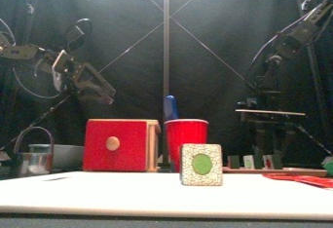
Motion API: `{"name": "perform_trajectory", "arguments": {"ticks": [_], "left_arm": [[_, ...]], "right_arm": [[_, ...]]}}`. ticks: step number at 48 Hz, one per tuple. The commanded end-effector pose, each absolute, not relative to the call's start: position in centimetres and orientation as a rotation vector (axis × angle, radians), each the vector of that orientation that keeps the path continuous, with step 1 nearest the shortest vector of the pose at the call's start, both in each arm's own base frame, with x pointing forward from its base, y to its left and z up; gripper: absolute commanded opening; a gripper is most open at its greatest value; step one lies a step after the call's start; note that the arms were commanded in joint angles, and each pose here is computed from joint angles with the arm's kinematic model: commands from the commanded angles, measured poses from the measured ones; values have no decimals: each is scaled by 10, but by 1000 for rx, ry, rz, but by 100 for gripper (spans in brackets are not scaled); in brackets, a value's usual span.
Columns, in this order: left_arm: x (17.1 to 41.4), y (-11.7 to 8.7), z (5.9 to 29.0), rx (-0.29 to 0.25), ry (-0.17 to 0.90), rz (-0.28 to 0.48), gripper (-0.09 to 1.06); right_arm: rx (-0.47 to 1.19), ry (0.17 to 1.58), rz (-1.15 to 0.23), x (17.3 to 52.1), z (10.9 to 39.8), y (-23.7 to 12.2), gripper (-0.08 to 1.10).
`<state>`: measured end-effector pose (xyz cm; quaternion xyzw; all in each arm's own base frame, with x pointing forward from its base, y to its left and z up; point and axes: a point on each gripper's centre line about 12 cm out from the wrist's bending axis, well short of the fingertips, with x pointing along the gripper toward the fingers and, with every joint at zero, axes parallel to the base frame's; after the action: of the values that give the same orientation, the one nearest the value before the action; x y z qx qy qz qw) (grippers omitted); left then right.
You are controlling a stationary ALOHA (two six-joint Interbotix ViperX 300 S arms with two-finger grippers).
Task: Place sushi on board then cut the sushi with the knife then place the pieces on the plate
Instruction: Place the 4 sushi pieces on the plate
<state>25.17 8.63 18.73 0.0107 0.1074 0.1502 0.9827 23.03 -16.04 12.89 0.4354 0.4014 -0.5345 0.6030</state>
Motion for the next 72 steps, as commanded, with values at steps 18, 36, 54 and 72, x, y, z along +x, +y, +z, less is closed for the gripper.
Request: {"name": "perform_trajectory", "arguments": {"ticks": [18,36,54,72], "left_arm": [[255,88,194,27,194,303,96],[257,89,198,26,179,307,96],[261,93,205,4,157,325,96],[257,96,199,-72,163,379,96]], "right_arm": [[949,824,-1214,232,158,-170,82],[831,659,-902,256,232,-114,81],[587,867,-247,352,220,34,81],[248,1072,-51,411,183,79,82]]}}
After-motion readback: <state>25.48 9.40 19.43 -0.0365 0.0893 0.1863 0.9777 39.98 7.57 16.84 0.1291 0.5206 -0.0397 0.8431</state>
